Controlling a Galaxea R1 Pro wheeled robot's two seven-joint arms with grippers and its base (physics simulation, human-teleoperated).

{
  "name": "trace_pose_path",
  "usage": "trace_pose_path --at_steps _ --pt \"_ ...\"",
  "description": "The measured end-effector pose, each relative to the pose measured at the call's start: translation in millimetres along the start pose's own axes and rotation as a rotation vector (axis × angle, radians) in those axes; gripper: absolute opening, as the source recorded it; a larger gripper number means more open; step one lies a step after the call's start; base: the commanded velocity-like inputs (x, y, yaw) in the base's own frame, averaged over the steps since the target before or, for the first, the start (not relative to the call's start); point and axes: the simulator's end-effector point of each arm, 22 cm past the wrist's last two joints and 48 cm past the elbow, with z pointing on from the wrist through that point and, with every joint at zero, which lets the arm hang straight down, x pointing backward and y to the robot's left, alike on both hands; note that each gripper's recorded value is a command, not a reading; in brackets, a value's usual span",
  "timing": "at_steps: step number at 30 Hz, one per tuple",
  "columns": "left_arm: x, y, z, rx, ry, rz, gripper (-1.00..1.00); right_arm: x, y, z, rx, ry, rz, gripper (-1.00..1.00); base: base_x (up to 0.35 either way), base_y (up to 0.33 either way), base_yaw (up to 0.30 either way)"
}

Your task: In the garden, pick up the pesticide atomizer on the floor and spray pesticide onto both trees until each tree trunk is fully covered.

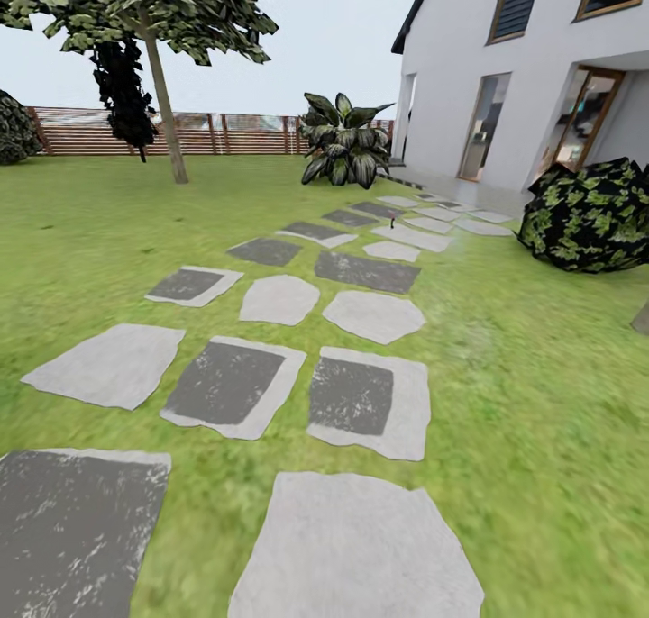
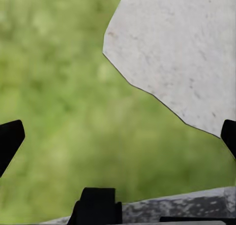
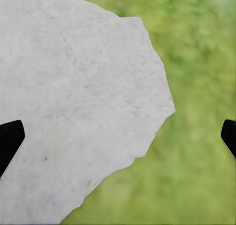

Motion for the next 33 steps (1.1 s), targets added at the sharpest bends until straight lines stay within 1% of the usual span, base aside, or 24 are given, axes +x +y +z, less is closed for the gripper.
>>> trace_pose_path --at_steps 33 --pt "0.0 0.0 0.0 0.000 0.000 0.000 1.00 0.0 0.2 0.0 0.000 0.000 0.000 1.00 0.340 0.000 0.000"
